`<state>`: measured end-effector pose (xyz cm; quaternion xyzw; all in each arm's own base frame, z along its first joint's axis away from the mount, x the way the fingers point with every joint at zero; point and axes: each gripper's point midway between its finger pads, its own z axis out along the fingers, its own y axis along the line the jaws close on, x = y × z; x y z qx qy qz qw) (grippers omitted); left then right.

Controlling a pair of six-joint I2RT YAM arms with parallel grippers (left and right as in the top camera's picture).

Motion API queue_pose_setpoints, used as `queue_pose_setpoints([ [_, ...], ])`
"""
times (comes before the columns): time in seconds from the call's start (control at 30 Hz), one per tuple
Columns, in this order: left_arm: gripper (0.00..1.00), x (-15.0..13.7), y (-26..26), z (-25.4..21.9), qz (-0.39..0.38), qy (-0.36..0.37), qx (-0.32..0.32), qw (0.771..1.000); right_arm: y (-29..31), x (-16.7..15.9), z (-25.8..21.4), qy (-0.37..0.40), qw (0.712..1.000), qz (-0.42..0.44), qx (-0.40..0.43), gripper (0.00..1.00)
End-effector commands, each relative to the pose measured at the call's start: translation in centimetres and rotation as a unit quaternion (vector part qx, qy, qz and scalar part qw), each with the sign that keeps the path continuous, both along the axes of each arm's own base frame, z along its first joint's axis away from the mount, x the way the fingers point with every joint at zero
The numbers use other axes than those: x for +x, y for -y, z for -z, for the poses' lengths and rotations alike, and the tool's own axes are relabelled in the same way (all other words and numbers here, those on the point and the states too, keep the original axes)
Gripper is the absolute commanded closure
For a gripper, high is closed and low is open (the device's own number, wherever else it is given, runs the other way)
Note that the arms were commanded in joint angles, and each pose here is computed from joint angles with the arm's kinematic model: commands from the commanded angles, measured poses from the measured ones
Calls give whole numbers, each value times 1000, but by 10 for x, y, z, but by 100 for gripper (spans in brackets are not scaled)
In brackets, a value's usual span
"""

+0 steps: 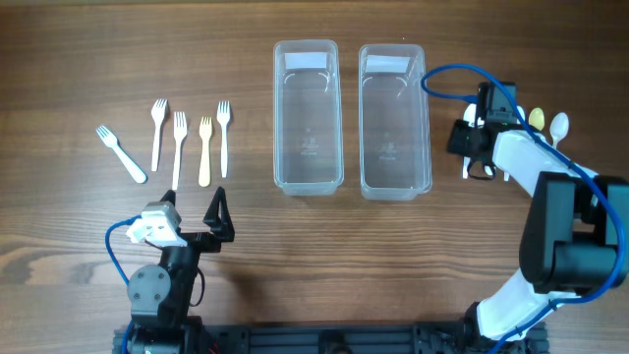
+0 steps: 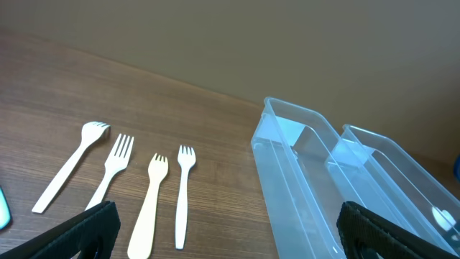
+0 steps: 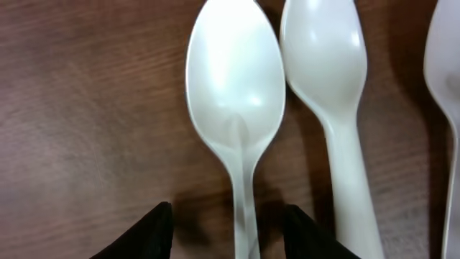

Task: Pack container
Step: 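Lower the right gripper and grasp a white spoon by its handle, then carry the white spoon into the right container and release it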

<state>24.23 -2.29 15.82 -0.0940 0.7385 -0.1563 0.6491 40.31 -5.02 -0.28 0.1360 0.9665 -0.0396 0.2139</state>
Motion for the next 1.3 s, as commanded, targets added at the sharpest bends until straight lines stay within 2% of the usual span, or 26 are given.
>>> queue_pose_setpoints([
  [0.0,0,0,2,2,6,1,6,1000,2,-5,21,-26,1000,10,0,58],
  [0.1,0,0,2,2,6,1,6,1000,3,-4,22,-25,1000,11,-2,75],
  [0.17,0,0,2,2,6,1,6,1000,4,-3,21,-23,1000,13,-6,82],
  [0.3,0,0,2,2,6,1,6,1000,15,-3,14,-25,999,21,-36,84],
  [0.43,0,0,2,2,6,1,6,1000,17,15,-15,0,999,10,-47,96],
  [0.7,0,0,2,2,6,1,6,1000,17,47,-95,74,996,4,-50,96],
  [0.83,0,0,2,2,6,1,6,1000,-5,59,-158,126,991,-28,-32,96],
  [0.97,0,0,2,2,6,1,6,1000,-47,57,-207,167,983,-75,-14,96],
  [1.1,0,0,2,2,6,1,6,1000,-101,48,-230,187,974,-127,-1,96],
  [1.27,0,0,2,2,6,1,6,1000,-157,29,-222,165,973,-155,35,96],
])
